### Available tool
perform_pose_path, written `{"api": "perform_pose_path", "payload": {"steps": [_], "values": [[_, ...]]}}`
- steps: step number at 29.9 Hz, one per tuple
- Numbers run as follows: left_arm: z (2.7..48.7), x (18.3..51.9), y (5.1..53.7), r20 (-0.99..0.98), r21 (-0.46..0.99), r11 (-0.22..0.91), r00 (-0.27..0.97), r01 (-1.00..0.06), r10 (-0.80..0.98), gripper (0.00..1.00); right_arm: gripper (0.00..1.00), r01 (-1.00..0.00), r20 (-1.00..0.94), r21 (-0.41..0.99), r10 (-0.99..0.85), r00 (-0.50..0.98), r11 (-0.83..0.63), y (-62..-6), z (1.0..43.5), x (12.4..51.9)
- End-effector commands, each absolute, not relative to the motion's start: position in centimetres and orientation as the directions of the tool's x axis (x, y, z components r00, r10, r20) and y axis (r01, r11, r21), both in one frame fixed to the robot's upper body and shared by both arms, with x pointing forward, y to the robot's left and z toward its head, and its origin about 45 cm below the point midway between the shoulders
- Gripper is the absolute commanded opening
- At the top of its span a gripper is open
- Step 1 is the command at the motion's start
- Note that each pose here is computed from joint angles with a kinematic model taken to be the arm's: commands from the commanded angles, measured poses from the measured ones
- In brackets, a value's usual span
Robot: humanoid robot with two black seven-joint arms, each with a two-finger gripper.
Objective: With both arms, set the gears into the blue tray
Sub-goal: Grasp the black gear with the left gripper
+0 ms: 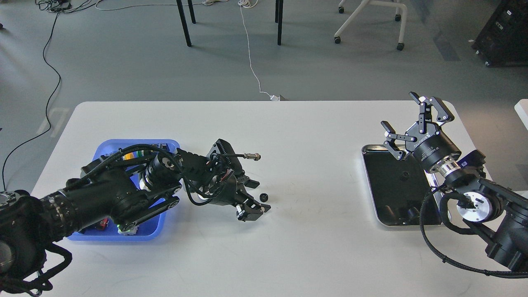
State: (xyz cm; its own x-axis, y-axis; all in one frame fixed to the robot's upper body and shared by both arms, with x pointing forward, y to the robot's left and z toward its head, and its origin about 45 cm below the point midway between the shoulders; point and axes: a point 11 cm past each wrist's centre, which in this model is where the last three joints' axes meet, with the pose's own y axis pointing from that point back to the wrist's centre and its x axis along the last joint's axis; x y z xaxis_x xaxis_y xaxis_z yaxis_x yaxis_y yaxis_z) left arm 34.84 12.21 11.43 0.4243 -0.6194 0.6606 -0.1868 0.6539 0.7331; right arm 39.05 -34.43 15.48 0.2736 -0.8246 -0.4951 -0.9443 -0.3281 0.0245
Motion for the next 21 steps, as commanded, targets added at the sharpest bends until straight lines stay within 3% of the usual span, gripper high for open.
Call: {"api": "perform_pose_path", "payload": {"steps": [1,7,11,15,21], "values": [[11.13,34.63,12.17,0.654,0.738,0.650,0.425,-0.180,-0.626,0.63,0.96,-0.944,-0.495,0.024,-0.825,0.274,-0.328,-34.44,15.49,39.06],[10.76,34.61,12.48,0.643,0.748,0.639,0.429,-0.178,-0.634,0.34,0.96,-0.945,-0.494,0.025,-0.826,0.272,-0.327,-34.49,15.47,39.06],[10.80,34.66,12.43,0.644,0.748,0.639,0.428,-0.179,-0.634,0.20,0.96,-0.944,-0.495,0.024,-0.825,0.274,-0.328,-34.44,15.49,39.06],[10.80,34.66,12.43,0.644,0.748,0.639,0.428,-0.179,-0.634,0.12,0.96,-0.944,-0.495,0.026,-0.825,0.274,-0.329,-34.43,15.45,39.04],[10.80,34.61,12.28,0.645,0.747,0.641,0.427,-0.177,-0.634,0.09,0.96,-0.944,-0.495,0.026,-0.825,0.274,-0.329,-34.43,15.45,39.04]]}}
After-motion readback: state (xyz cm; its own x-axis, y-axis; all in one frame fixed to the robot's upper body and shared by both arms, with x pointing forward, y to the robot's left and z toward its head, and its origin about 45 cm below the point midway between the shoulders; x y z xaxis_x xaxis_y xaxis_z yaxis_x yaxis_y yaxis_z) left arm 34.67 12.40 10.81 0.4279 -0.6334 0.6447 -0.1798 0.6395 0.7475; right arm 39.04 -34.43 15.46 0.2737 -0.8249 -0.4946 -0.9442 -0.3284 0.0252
